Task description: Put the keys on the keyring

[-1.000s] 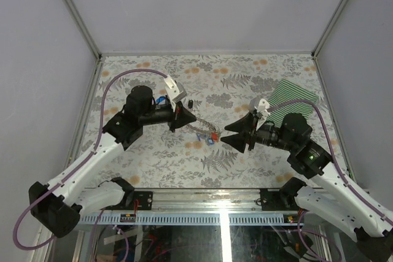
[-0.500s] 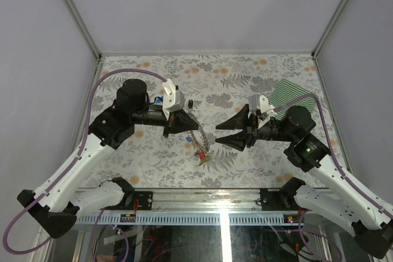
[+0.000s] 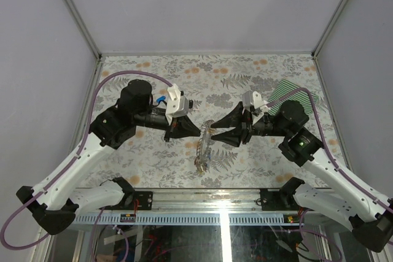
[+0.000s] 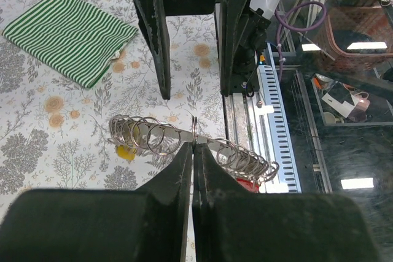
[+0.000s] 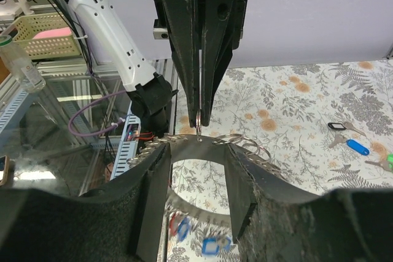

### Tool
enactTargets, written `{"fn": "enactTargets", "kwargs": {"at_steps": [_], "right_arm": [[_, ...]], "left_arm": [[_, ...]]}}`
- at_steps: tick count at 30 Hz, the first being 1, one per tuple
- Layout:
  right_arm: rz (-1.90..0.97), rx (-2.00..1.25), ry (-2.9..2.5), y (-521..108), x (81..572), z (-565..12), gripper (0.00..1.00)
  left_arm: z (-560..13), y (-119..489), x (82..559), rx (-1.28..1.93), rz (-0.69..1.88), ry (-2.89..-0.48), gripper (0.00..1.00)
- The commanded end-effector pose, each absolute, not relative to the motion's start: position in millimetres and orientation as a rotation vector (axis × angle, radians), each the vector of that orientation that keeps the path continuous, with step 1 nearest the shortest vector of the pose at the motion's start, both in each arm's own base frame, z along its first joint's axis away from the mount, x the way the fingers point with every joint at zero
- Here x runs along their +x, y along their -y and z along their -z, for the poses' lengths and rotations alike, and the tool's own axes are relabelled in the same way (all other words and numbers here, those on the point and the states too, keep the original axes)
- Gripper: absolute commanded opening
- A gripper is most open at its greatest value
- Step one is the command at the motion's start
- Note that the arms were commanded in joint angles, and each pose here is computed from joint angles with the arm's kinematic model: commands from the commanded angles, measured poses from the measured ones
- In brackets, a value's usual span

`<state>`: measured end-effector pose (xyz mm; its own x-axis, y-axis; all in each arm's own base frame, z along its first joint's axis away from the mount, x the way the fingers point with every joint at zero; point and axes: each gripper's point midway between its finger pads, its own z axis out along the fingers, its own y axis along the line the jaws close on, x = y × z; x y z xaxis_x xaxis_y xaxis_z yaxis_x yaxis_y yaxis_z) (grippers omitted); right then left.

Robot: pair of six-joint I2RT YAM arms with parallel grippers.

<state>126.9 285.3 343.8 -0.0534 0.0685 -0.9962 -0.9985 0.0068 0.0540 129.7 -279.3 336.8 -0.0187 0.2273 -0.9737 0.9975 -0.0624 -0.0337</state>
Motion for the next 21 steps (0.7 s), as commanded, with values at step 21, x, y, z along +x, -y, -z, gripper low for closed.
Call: {"fn": "enactTargets", "kwargs": {"at_steps": [21], "right_arm": [[-1.223, -1.126, -1.102, -307, 129, -372, 0.32]], "left_arm": [[-371, 284, 127, 1.414, 1.133, -1.242, 0.00]]}}
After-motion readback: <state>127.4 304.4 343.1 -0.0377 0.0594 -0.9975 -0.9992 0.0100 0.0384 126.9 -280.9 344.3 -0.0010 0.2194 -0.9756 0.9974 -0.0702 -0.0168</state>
